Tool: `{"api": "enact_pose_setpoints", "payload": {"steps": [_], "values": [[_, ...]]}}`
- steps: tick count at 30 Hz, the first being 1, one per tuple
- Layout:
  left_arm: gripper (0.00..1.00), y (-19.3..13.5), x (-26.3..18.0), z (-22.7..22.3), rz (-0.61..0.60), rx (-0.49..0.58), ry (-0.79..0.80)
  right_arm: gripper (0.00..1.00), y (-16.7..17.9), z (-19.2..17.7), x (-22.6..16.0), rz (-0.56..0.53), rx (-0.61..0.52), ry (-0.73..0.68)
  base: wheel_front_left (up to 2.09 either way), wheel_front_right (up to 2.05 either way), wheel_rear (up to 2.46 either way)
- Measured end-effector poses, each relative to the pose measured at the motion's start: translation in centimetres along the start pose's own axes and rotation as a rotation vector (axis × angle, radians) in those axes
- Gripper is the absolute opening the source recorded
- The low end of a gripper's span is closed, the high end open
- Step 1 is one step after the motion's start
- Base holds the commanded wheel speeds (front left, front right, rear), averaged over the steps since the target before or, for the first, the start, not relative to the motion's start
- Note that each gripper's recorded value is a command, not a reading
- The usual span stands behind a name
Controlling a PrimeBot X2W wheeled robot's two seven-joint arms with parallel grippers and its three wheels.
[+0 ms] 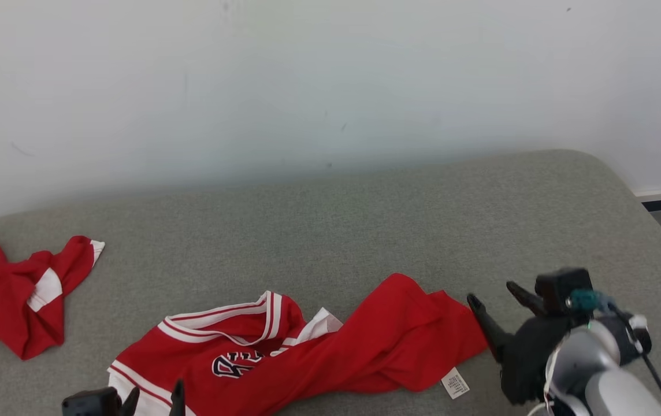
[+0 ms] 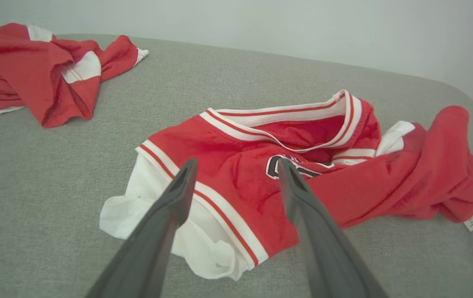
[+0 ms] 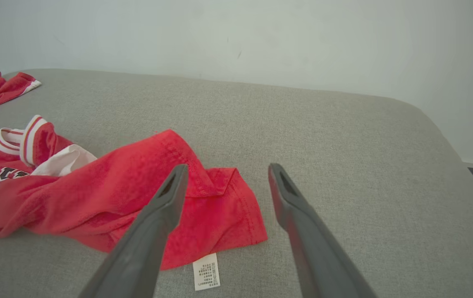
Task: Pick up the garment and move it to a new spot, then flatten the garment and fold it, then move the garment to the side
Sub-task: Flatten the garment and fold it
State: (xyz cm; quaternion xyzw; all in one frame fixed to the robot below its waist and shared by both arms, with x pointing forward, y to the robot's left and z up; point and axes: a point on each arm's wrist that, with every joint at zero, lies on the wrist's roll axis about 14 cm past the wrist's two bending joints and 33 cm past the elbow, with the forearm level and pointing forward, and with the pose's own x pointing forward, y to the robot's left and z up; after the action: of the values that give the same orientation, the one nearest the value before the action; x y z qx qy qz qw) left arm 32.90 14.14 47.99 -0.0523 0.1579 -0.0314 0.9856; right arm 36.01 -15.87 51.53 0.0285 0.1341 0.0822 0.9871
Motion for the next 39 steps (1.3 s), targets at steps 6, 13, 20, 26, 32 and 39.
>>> {"api": "enact_pose_setpoints", "payload": {"steps": [6, 13, 20, 26, 32, 39], "values": [[1.00, 0.3, 0.7, -1.4, 0.023, 0.007, 0.121, 1.00, 0.8, 1.3, 2.8, 0.076, -0.060, 0.088, 0.00, 0.00, 0.00], [1.00, 1.2, 2.1, -1.1, 0.059, 0.022, 0.191, 1.00, 2.3, 2.1, 6.2, 0.148, -0.147, 0.199, 0.00, 0.00, 0.00], [1.00, 3.4, 2.7, -3.5, 0.137, 0.024, 0.335, 1.00, 4.6, 1.1, 9.8, 0.221, -0.208, 0.316, 0.00, 0.00, 0.00], [1.00, 5.1, 1.7, -6.9, 0.196, -0.004, 0.482, 1.00, 6.7, -2.4, 11.1, 0.288, -0.224, 0.447, 0.00, 0.00, 0.00], [1.00, 6.8, 0.7, -9.0, 0.251, -0.038, 0.568, 1.00, 9.4, -5.0, 11.0, 0.366, -0.226, 0.540, 0.00, 0.00, 0.00], [0.69, 4.8, 0.9, -9.6, 0.184, -0.077, 0.609, 0.35, 8.7, -7.4, 9.7, 0.359, -0.228, 0.639, 0.00, 0.00, 0.00]]}}
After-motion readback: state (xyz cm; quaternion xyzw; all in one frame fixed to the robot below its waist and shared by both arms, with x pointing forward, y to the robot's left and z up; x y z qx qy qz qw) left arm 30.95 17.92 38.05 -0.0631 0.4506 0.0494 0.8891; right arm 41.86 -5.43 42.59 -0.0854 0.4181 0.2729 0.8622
